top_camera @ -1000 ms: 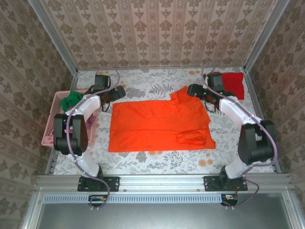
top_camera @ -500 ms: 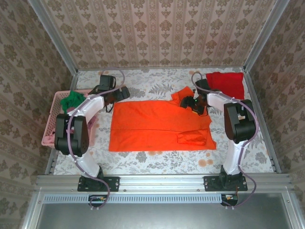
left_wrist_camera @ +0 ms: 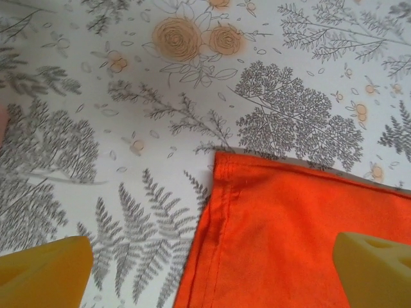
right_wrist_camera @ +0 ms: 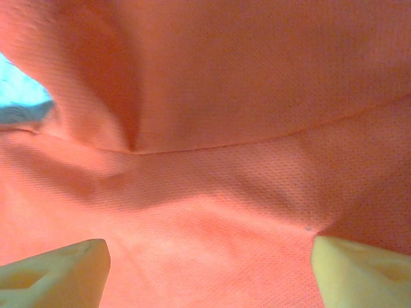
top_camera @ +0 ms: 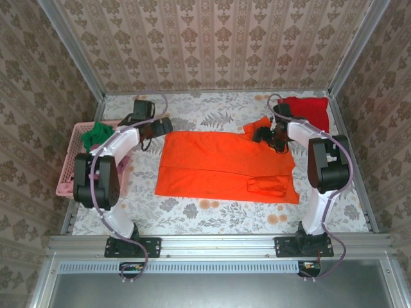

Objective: Fold and stack the t-shirts

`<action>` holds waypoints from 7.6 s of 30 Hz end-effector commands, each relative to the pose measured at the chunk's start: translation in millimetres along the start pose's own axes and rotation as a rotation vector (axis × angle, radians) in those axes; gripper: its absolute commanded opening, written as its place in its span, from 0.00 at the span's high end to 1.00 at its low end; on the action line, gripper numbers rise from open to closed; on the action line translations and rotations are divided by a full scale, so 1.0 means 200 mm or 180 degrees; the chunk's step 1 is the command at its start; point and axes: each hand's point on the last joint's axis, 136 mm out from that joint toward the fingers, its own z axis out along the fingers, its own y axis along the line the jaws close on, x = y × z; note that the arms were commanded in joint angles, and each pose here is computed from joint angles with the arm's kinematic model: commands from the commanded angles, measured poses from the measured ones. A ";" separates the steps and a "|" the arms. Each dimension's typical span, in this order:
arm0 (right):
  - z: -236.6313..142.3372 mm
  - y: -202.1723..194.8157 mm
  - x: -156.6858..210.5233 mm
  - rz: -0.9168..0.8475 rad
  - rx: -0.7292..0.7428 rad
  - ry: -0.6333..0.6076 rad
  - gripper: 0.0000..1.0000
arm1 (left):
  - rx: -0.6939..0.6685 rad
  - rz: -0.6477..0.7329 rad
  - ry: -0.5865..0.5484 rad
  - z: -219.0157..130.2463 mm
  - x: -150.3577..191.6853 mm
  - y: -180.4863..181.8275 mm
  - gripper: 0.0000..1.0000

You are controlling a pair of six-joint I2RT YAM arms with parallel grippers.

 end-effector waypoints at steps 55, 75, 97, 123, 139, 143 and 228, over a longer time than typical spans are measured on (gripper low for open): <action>-0.19 -0.05 -0.42 -0.0134 0.0418 -0.0823 0.27 | -0.0605 -0.0323 0.0987 0.53 0.14 -0.07 1.00; 0.15 -0.22 -0.51 -0.0233 0.0761 -0.0168 0.64 | -0.0483 -0.0346 0.1006 0.54 0.16 -0.07 1.00; 0.20 -0.23 -0.43 -0.0275 0.0766 0.0182 0.81 | -0.0428 -0.0401 0.0995 0.54 0.16 -0.05 1.00; -0.29 0.00 -0.45 -0.0320 0.0182 -0.0655 1.00 | 0.0254 -0.0446 0.0484 0.25 -0.08 -0.10 1.00; -0.53 -0.02 -0.18 -0.0306 0.0053 -0.0807 1.00 | 0.0476 -0.0394 0.0467 0.05 0.01 -0.09 1.00; -0.58 -0.03 -0.11 -0.0307 0.0053 -0.0821 1.00 | 0.0441 -0.0348 0.0499 0.01 0.05 -0.07 1.00; -0.45 -0.58 0.89 0.0278 0.1043 0.0597 1.00 | 0.0082 -0.0415 0.1473 -0.05 0.73 0.22 1.00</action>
